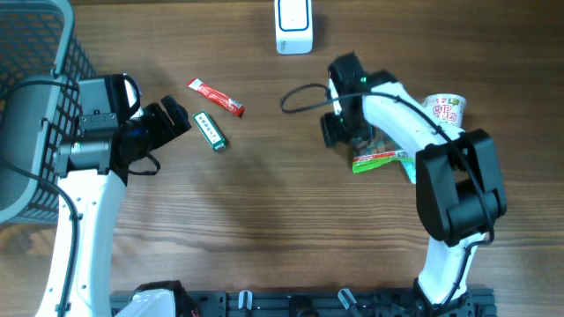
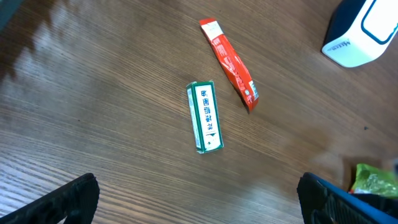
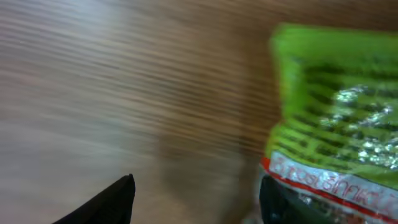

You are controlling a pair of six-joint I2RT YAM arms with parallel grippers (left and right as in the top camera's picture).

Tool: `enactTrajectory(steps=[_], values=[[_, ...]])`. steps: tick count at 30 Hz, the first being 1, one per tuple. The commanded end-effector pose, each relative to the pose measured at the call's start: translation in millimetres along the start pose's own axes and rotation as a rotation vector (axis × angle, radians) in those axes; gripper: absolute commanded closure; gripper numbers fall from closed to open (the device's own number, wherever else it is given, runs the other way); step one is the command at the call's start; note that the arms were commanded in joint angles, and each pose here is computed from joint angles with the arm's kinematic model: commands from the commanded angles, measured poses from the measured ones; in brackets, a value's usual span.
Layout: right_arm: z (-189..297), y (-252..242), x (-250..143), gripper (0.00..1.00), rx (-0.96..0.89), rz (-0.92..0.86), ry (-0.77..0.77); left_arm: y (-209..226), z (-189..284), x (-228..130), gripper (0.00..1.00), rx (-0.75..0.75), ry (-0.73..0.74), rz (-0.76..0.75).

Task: Scan the item barcode
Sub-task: 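Carry the green bag down and place it beside the noodle cup, then reach the right gripper to the red Nescafe sachet and grasp it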

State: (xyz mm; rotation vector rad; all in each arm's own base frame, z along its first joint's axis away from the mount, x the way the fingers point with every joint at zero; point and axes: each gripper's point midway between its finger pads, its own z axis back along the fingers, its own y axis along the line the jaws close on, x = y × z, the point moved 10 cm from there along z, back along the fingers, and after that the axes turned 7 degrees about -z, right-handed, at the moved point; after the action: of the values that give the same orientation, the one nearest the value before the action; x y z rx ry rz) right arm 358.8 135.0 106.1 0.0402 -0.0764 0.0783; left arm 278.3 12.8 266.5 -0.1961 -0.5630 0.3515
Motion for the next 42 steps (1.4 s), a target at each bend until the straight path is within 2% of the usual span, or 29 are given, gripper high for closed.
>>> enactTrajectory(steps=[1, 5, 11, 14, 15, 19, 20, 25, 29, 32, 33, 42], values=[[-5, -29, -5, 0.35, -0.198, -0.086, -0.032, -1, -1, -1, 0.0, -0.008, 0.006, -0.011], [3, -39, -2, 0.36, -0.179, -0.106, -0.024, -1, -1, -1, 0.0, -0.008, 0.006, -0.011], [44, 16, 11, 0.4, 0.325, 0.081, -0.08, -1, -1, -1, 0.0, -0.008, 0.006, -0.011], [56, 51, 16, 0.39, 0.456, 0.174, -0.162, -1, -1, -1, 0.0, -0.008, 0.006, -0.011], [59, 64, 17, 0.38, 0.481, 0.212, -0.199, -1, -1, -1, 0.0, -0.008, 0.006, -0.011], [56, 122, 20, 0.18, 0.553, 0.365, -0.353, -1, -1, -1, 0.0, -0.008, 0.006, -0.011], [54, 131, 21, 0.14, 0.564, 0.39, -0.377, -1, -1, -1, 0.0, -0.008, 0.006, -0.011], [21, 174, 30, 0.13, 0.503, 0.452, -0.547, -1, -1, -1, 0.0, -0.008, 0.006, -0.012], [10, 191, 41, 0.11, 0.5, 0.545, -0.703, -1, -1, -1, 0.0, -0.008, 0.006, -0.011], [9, 191, 50, 0.07, 0.451, 0.529, -0.785, -1, -1, -1, 0.0, -0.008, 0.006, -0.011], [9, 191, 51, 0.01, 0.447, 0.527, -0.799, -1, -1, -1, 0.0, -0.008, 0.006, -0.011], [30, 204, 78, 0.01, 0.419, 0.636, -0.766, -1, -1, -1, 0.0, -0.008, 0.006, -0.011]])
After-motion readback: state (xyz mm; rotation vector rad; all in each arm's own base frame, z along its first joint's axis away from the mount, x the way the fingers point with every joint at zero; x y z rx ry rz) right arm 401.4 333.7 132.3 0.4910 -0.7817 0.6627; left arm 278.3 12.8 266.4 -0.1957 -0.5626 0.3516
